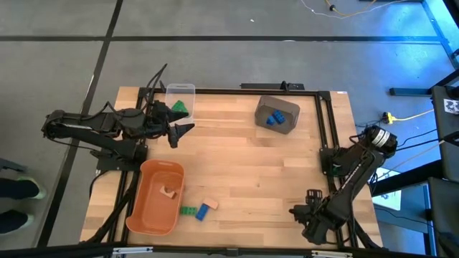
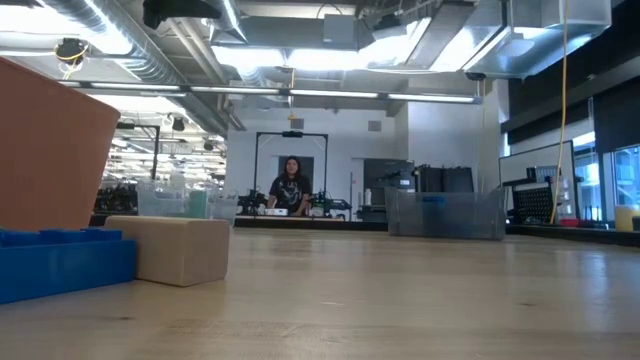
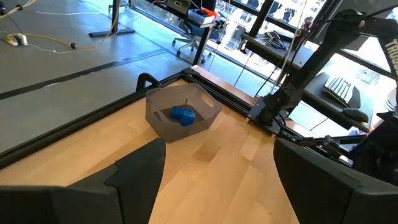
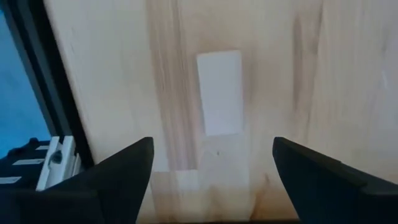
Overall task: Sort & place blocks by color
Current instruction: Put the right brown block into the orange bin
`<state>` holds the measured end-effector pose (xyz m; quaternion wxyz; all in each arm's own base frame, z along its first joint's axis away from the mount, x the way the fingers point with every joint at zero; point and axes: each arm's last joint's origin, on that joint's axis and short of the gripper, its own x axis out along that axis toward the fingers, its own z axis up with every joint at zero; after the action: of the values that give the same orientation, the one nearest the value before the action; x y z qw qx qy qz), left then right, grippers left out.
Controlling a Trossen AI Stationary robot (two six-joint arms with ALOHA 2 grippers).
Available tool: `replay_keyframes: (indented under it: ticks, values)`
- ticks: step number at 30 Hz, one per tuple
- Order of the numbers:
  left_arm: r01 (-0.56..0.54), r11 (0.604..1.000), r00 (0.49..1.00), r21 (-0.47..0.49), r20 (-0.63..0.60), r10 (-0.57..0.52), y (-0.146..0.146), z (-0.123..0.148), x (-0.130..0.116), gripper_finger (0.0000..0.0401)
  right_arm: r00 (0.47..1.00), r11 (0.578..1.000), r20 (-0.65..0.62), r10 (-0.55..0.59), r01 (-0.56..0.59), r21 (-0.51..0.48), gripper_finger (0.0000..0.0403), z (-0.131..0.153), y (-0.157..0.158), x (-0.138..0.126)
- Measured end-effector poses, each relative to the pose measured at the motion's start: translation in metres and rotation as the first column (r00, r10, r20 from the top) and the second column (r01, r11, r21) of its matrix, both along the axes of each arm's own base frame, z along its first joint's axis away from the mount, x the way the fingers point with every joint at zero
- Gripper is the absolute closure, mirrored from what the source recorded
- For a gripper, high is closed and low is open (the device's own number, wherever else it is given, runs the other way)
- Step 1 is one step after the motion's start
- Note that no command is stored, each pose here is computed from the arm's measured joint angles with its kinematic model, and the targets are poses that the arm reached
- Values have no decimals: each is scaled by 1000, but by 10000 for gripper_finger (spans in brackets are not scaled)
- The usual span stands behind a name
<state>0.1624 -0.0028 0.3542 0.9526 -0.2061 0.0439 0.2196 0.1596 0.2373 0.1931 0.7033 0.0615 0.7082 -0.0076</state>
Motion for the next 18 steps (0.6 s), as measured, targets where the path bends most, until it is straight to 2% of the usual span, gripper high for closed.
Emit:
replay_keyframes:
  ticks: [5, 10, 18]
  values:
    - [-7, 1000, 1000, 1, 1, 7, 0, 0, 0, 111, 995, 996, 41, 89, -89, 7, 73, -5, 0, 1]
    - [-23, 1000, 1000, 4, 1, 23, 1, 0, 0, 111, 980, 983, 93, 178, -172, -63, 73, -9, -4, 1]
    - [-19, 1000, 1000, 3, 1, 19, 1, 0, 0, 111, 979, 981, 91, 185, -178, -75, 73, -21, -9, -2]
